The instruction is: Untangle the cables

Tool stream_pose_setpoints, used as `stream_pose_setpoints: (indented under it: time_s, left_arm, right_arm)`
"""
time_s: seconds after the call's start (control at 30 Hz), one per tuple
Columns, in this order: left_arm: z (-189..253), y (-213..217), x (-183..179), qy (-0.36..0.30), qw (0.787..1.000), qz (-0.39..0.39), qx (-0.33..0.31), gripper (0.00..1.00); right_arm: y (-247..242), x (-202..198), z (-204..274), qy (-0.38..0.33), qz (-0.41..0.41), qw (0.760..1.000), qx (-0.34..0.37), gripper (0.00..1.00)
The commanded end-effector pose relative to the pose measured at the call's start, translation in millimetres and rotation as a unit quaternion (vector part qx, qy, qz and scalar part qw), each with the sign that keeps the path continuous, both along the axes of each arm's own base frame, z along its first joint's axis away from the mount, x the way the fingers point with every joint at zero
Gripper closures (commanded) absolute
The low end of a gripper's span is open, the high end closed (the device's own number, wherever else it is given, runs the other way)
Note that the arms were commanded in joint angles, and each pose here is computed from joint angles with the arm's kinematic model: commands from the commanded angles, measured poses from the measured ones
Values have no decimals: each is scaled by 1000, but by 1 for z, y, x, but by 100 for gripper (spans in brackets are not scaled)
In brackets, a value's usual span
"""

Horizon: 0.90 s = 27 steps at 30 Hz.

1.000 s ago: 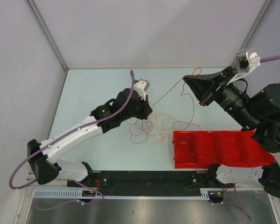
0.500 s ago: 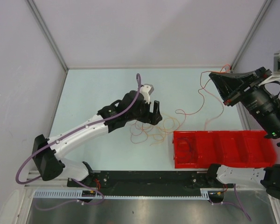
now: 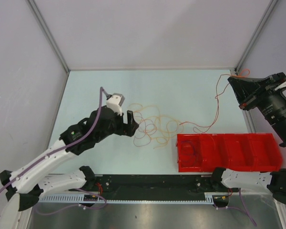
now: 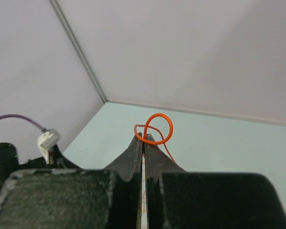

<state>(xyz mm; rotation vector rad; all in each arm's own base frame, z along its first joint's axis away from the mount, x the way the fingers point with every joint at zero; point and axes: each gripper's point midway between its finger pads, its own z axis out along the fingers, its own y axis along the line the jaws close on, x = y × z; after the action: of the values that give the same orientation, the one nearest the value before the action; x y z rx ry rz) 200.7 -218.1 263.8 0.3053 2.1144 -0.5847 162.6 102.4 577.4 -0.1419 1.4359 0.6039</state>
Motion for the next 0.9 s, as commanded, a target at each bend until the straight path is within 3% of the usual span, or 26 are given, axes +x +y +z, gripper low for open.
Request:
stream_pose_setpoints:
  time_s: [0.0,0.4,0.87]
  left_arm:
    - [-17,47,-11,-10,998,46,49,12]
    - [-44,90,-21,-36,993,97,50,12]
    - [-44,89,-22,-41,994,97,41,12]
  right_arm:
    - [-30,5,-13,18,-65,997,-23,100]
    - [-57,1,-34,55,-108,992,-27,100]
    - [-83,-10,-70,107,-137,985,-3,100]
